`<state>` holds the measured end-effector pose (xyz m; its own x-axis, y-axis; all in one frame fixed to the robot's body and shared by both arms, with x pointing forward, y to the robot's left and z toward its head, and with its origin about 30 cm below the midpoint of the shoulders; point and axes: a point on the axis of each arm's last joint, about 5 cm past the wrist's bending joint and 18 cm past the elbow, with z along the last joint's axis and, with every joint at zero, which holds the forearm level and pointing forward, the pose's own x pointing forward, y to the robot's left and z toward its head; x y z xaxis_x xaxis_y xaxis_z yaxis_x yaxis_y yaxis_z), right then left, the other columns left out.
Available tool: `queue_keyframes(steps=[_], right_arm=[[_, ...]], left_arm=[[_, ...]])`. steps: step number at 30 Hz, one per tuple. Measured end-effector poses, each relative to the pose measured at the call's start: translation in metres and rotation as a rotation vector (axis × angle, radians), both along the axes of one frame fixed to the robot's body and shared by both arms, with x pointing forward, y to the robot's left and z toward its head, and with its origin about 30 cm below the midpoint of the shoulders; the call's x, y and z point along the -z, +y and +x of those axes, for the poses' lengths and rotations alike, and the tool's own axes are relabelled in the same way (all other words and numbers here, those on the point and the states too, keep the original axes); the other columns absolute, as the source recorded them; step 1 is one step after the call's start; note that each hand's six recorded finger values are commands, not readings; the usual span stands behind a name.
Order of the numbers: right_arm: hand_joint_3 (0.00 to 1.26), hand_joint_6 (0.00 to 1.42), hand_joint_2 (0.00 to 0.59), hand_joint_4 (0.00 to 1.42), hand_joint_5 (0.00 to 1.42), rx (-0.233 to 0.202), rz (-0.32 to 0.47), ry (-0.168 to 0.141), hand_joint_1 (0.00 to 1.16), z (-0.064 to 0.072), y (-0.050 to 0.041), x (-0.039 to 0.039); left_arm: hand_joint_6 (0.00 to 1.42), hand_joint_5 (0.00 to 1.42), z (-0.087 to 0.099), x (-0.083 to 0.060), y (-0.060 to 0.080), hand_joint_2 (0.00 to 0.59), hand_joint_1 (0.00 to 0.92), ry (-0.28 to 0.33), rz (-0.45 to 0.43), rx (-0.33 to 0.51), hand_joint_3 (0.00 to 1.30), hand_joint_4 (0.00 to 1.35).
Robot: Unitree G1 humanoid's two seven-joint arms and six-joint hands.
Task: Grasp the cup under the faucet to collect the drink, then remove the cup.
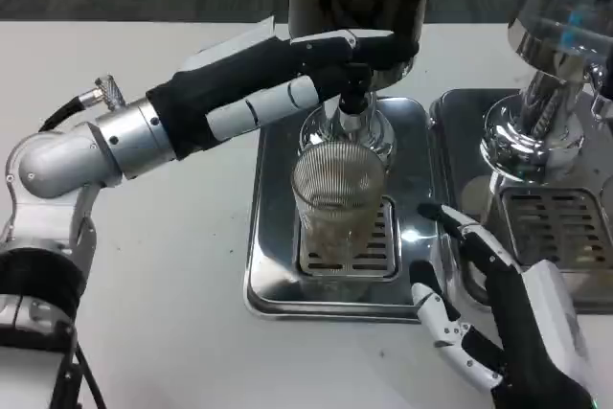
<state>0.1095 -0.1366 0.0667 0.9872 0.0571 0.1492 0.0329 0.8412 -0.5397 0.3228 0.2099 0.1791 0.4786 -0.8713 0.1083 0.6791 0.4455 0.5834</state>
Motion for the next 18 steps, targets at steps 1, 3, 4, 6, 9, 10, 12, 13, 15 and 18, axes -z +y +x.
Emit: queue_keyframes(steps=[1,3,4,6,9,10,12,13,15,18], right_arm=[[0.25,0.23,0.446,0.19,0.18,0.000,0.000,-0.001,0.41,0.0004,-0.0002,-0.0002],[0.25,0.23,0.446,0.19,0.18,0.002,0.000,-0.003,0.41,0.0010,-0.0006,-0.0004],[0.25,0.23,0.446,0.19,0.18,0.004,0.003,-0.003,0.41,0.0012,-0.0008,-0.0005],[0.25,0.23,0.446,0.19,0.18,0.007,0.011,-0.004,0.41,0.0014,-0.0015,-0.0006],[0.22,0.22,0.441,0.17,0.17,0.005,0.020,-0.010,0.40,0.0015,-0.0016,-0.0009],[0.21,0.21,0.430,0.16,0.16,0.005,0.024,-0.011,0.41,0.0015,-0.0018,-0.0011],[0.19,0.20,0.402,0.13,0.14,0.001,0.025,-0.011,0.41,0.0021,-0.0030,-0.0015],[0.18,0.19,0.384,0.11,0.13,-0.002,0.026,-0.011,0.41,0.0024,-0.0035,-0.0017],[0.15,0.18,0.342,0.09,0.10,-0.017,0.041,-0.009,0.44,0.0039,-0.0048,-0.0020],[0.09,0.15,0.285,0.05,0.06,-0.041,0.081,0.004,0.49,0.0079,-0.0070,-0.0012]], left_arm=[[0.02,0.08,-0.0006,-0.0004,0.0000,0.208,0.000,-0.014,0.009,-0.001,0.17,0.05],[0.02,0.08,-0.0014,-0.0018,-0.0001,0.208,0.000,-0.040,0.028,-0.001,0.17,0.04],[0.02,0.08,-0.0018,-0.0021,-0.0004,0.208,0.000,-0.052,0.036,-0.002,0.17,0.04],[0.02,0.07,-0.0032,-0.0023,-0.0011,0.207,0.000,-0.084,0.054,-0.004,0.17,0.04],[0.02,0.07,-0.0041,-0.0030,-0.0022,0.200,0.000,-0.114,0.073,-0.004,0.16,0.03],[0.02,0.07,-0.0044,-0.0029,-0.0027,0.200,0.000,-0.121,0.077,-0.004,0.16,0.03],[0.02,0.06,-0.0054,-0.0025,-0.0031,0.199,0.000,-0.139,0.084,-0.007,0.16,0.03],[0.02,0.06,-0.0057,-0.0026,-0.0035,0.198,0.000,-0.148,0.089,-0.007,0.16,0.03],[0.02,0.06,-0.0064,-0.0029,-0.0041,0.198,0.000,-0.168,0.102,-0.006,0.16,0.02],[0.02,0.06,-0.0071,-0.0027,-0.0048,0.198,0.000,-0.182,0.111,-0.005,0.16,0.02]])
